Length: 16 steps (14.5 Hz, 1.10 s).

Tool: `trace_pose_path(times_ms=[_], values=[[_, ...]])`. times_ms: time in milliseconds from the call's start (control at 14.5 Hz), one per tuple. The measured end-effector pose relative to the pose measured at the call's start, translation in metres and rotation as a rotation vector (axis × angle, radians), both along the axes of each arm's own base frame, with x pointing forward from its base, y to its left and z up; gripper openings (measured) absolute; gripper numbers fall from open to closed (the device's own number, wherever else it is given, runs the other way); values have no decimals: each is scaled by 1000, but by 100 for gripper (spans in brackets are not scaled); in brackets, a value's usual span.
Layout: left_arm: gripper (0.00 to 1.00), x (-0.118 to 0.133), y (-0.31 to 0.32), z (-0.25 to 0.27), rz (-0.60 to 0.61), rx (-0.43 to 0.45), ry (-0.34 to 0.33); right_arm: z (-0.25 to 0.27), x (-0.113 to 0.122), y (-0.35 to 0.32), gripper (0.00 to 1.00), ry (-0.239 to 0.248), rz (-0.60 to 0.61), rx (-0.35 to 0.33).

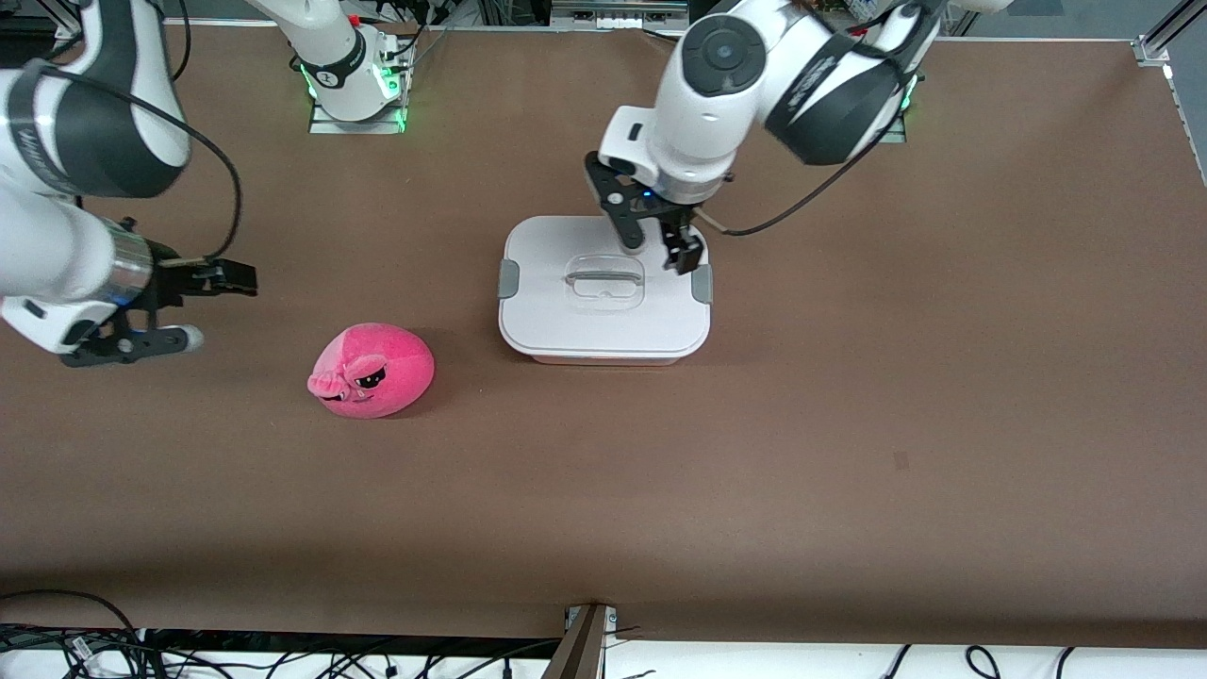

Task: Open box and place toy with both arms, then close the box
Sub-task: 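Reach the left gripper to the lid handle while the right gripper reaches the toy, then lift the white lid with the left gripper while the right gripper grasps the toy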

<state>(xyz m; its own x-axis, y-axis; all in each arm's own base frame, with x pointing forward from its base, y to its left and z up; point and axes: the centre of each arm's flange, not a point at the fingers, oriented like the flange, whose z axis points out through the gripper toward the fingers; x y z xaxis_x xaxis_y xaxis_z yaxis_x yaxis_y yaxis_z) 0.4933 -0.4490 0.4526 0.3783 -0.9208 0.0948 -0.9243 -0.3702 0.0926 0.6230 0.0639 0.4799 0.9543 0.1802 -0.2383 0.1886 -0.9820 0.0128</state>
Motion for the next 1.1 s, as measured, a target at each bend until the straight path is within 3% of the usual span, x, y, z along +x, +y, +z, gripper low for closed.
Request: trace_pose_path(times_ms=[206,550,826,894,1101], values=[[100,-5,-34,-39,-143,-39,-49,-38,-1,22,100,5,49,4],[100,-4,-47,-86,-291,83,-137,-92,-5,33,100,-55,90,22],[100,-9,-59,-110,-343,102,-164,-121,-10,46,100,-98,116,38],[95,-10,-60,-114,-346,103,-161,-128,-10,49,100,-105,124,54],[65,-10,-60,-116,-346,105,-158,-149,-5,53,100,-124,148,133]])
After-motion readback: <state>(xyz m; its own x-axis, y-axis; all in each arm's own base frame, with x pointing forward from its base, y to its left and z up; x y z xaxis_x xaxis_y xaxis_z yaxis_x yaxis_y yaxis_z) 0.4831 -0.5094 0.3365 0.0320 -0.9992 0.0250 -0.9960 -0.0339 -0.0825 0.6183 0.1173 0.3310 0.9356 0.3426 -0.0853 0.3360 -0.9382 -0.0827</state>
